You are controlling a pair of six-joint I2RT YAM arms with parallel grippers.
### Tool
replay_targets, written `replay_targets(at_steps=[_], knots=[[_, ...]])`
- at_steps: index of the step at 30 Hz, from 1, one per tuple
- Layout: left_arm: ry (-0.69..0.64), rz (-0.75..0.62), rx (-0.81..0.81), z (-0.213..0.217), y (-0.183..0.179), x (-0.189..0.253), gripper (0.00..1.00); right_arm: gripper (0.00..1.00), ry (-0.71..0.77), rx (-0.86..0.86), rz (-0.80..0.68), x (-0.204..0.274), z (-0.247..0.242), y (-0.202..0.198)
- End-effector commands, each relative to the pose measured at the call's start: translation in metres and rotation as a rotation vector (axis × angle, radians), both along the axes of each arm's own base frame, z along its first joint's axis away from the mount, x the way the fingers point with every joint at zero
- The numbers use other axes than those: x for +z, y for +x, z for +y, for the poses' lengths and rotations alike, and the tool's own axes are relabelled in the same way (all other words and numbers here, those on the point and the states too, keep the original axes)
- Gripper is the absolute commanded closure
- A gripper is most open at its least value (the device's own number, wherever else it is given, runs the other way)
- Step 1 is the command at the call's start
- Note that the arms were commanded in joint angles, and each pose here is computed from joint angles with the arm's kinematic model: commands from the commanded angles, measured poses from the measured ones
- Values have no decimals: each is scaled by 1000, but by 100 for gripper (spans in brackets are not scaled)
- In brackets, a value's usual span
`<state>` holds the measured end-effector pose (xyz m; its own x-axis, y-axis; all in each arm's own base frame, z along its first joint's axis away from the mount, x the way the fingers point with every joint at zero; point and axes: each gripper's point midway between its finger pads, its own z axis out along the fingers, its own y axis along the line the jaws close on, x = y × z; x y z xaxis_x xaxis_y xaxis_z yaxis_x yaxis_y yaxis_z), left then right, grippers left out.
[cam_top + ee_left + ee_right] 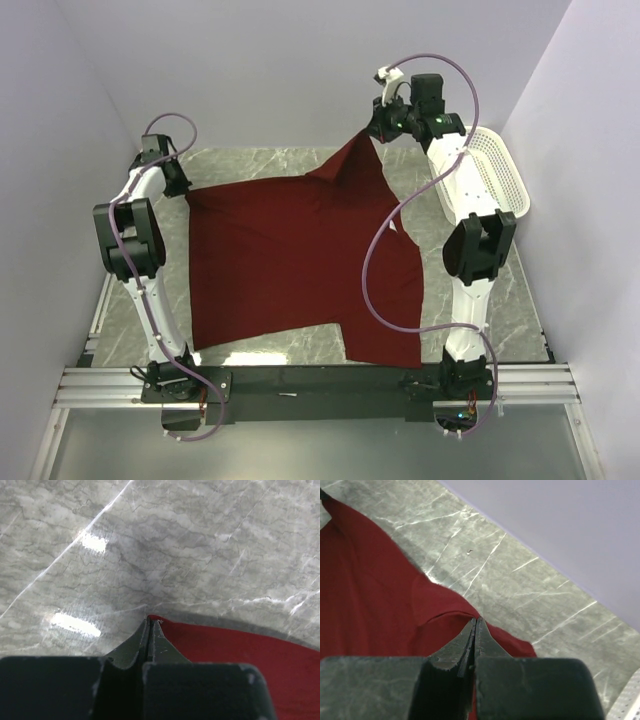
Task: Fold and stack the t-shirts
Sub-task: Fold the tshirt
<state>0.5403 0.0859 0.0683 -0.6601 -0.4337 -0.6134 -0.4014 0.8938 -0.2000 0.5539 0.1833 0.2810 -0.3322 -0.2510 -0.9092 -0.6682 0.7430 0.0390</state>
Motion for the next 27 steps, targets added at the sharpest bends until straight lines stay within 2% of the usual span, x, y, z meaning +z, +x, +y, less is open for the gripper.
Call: replay_targets(at_steps=[1, 15, 27], knots=[[4, -96, 5, 2, 7, 26, 100, 100, 63, 3, -99, 57, -9, -15], [4, -200, 6, -4, -8, 45, 100, 100, 111, 39, -94, 72, -17, -46], [-7, -248, 3, -10, -23, 60, 100, 100, 101, 42, -63, 56, -24, -56]])
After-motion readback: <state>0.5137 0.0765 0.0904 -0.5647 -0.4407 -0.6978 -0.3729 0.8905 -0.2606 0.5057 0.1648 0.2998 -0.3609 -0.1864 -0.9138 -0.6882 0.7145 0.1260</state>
